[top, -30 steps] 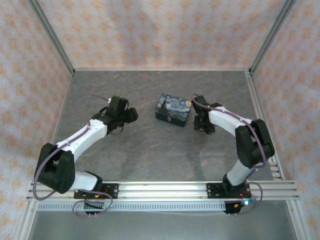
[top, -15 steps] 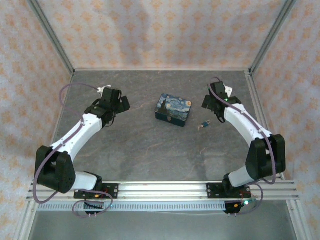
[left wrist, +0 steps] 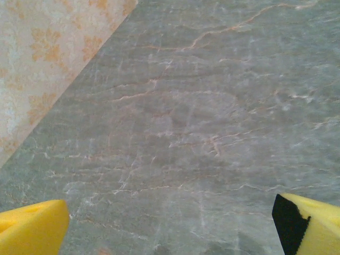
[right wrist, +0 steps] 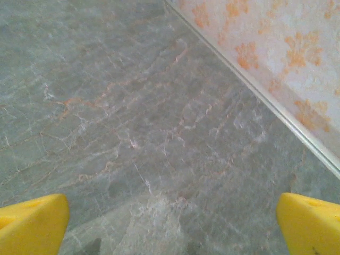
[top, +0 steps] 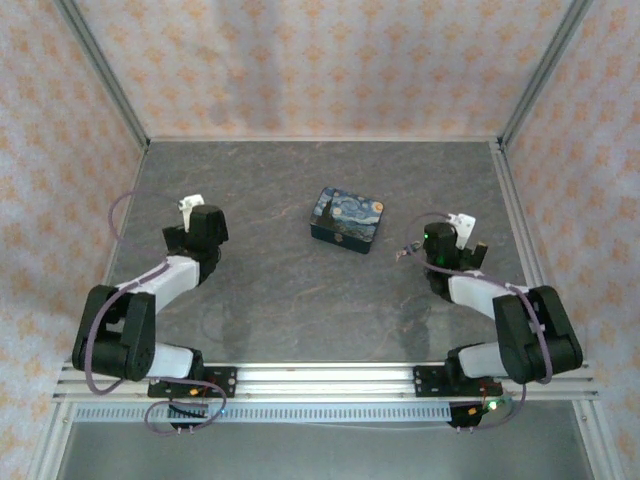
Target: Unlock the padlock with the key
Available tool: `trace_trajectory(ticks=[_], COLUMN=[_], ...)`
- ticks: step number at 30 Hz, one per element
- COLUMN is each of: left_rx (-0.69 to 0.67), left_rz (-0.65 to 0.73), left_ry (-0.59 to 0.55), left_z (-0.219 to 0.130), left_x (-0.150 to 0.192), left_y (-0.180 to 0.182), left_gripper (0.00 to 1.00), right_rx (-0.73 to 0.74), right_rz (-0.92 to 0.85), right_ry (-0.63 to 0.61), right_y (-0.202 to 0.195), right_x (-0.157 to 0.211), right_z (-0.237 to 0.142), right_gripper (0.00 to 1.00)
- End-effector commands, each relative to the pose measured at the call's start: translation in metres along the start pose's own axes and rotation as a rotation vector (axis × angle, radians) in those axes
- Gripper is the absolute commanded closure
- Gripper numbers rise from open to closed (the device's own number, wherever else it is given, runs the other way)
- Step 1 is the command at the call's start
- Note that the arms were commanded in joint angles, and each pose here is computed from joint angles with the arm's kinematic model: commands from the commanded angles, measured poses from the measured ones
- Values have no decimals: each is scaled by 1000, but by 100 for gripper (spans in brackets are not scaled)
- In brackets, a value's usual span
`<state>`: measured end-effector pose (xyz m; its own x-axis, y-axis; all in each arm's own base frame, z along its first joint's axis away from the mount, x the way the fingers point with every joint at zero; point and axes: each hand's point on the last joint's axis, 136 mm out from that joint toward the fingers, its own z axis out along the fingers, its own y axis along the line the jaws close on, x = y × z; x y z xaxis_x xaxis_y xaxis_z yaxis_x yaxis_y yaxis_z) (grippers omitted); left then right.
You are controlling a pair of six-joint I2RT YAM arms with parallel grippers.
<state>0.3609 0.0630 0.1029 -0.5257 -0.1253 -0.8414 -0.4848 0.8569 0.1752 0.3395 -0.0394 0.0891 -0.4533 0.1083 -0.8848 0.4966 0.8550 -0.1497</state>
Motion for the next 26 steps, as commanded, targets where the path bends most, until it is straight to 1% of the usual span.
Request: trace_trajectory(ticks=[1,2,4,5,6,7,8,9,10,11,12,13,14,15,16,17,19,22,23,26], left_rx=[-6,17,54,91,126,173,214,215,210,212,210,206,206,203,199,198,200,200,200,199], left_rz=[-76,-81,-83,-52,-30,-9,-2,-23,-5,-5,-14,-2,-6,-8,-1,-4,-2,-4,0,-4], left_ry=[-155,-175,-195,-176,-175,-179,-207,-252,-186,-193,-233,-188,-200,-219,-187,-212,-201,-207,-195,-204], left_z=[1,1,6,8,9,8,9,9,9,10,9,9,9,8,8,8,9,8,9,8], left_x=[-25,-24,-19,-16,-17,-13,-6,-9,-3,-7,-8,-4,-7,-7,-5,-7,-6,-7,-5,-7], left_y=[4,1,-4,-13,-20,-29,-35,-34,-33,-34,-33,-33,-34,-33,-33,-33,-34,-33,-34,-33], left_gripper=[0,0,0,0,0,0,0,0,0,0,0,0,0,0,0,0,0,0,0,0], right_rx=[-41,-68,-102,-104,-119,-174,-251,-290,-256,-244,-204,-181,-185,-192,-208,-210,-221,-235,-239,-238], right_rz=[69,64,61,72,75,78,92,117,145,138,123,100,117,117,111,106,87,98,102,106], right_ry=[-234,-262,-276,-297,-284,-257,-217,-248,-293,-257,-170,-132,-183,-208,-203,-202,-207,-147,-147,-157], right_y=[9,13,18,17,18,20,23,24,19,20,18,19,19,19,20,20,27,27,26,25], right_x=[-51,-52,-42,-43,-42,-36,-24,-24,-31,-31,-29,-25,-30,-29,-27,-27,-30,-28,-28,-29], right_z=[-4,-2,4,3,2,3,8,13,16,18,24,33,32,25,21,21,24,33,33,32], right_gripper=[1,1,1,1,1,0,1,1,1,1,1,1,0,1,1,1,1,1,1,1])
